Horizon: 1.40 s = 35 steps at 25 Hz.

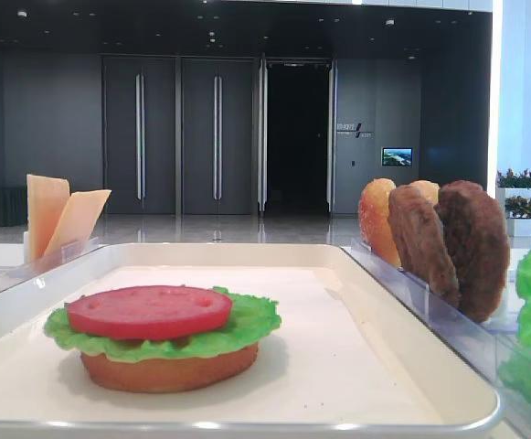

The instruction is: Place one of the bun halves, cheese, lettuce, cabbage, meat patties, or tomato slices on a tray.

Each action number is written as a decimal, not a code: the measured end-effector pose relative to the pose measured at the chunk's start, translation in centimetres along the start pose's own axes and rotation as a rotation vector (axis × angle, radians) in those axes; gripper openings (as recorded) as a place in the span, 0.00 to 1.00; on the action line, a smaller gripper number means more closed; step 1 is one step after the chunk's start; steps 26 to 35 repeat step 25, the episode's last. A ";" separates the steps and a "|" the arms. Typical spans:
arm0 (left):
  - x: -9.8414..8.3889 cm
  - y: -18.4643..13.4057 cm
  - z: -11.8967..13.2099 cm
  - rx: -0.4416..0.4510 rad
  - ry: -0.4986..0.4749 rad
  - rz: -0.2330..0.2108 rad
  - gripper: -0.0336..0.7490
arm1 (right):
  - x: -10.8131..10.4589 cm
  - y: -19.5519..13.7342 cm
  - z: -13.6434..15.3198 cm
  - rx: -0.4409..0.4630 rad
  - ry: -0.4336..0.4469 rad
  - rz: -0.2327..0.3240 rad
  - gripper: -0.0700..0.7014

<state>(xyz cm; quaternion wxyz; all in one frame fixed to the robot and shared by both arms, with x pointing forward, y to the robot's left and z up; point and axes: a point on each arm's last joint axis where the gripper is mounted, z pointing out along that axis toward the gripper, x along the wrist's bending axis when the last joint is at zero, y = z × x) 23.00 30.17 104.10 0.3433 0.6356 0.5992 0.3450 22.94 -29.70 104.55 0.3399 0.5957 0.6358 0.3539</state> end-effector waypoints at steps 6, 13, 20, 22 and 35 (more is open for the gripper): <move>0.0 0.1 0.2 -0.015 -0.005 0.001 0.85 | 0.0 0.0 0.0 0.000 0.000 0.000 0.84; 0.0 0.1 0.1 -0.018 -0.005 0.002 0.85 | 0.0 0.0 0.0 0.000 0.000 0.000 0.84; 0.0 0.1 0.1 -0.018 -0.005 0.003 0.85 | 0.0 0.0 0.0 0.000 0.000 0.000 0.84; 0.0 0.1 0.1 -0.018 -0.005 0.003 0.85 | 0.0 0.0 0.0 0.000 0.000 0.000 0.84; 0.0 0.1 0.1 -0.018 -0.005 0.003 0.85 | 0.0 0.0 0.0 0.000 0.000 0.000 0.84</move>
